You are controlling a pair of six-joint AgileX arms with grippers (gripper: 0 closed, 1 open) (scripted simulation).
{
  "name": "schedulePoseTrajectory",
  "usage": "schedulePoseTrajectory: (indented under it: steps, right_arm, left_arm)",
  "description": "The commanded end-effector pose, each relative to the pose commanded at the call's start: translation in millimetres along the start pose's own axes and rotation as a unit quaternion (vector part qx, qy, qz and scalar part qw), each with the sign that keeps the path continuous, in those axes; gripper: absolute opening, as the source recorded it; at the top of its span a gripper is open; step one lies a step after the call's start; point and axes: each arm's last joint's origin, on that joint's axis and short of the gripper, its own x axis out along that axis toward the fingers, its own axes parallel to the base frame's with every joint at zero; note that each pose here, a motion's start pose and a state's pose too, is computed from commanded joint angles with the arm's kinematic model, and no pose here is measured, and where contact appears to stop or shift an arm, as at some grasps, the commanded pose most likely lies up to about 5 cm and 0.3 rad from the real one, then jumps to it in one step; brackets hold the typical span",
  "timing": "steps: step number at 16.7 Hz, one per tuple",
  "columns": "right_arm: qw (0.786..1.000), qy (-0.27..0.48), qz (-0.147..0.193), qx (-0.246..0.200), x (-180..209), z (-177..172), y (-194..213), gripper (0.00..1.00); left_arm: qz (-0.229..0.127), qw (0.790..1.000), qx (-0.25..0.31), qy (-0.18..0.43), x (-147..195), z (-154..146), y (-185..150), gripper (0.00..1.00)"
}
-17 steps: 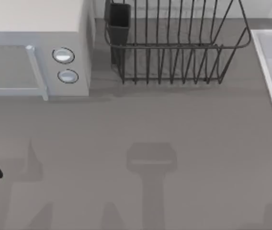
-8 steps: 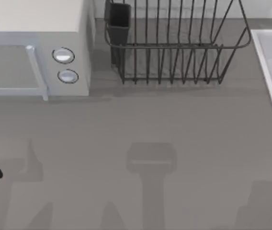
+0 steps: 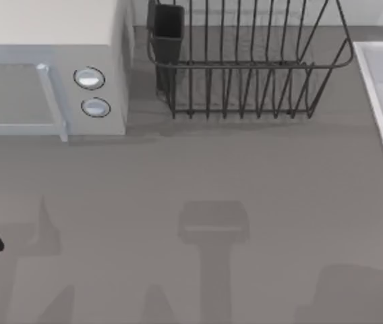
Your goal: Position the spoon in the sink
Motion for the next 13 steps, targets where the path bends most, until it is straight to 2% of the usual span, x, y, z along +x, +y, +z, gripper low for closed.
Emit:
schedulePoseTrajectory:
  steps: [3,6,10,13]
  right_arm:
    - [1.000,0.000,0.004,0.000,1,0,-2,0.00]
    - [1.000,0.001,0.017,-0.004,-6,3,-22,0.00]
    - [0.999,0.002,0.042,-0.014,-19,12,-78,0.00]
    - [0.999,0.003,0.046,-0.020,-29,25,-135,0.00]
  left_arm:
    - [0.000,1.000,0.000,0.000,0,0,0,1.00]
    - [0.000,1.000,0.000,0.000,0,0,0,1.00]
    - [0.000,1.000,0.000,0.000,0,0,0,1.00]
    - [0.000,1.000,0.000,0.000,0,0,0,1.00]
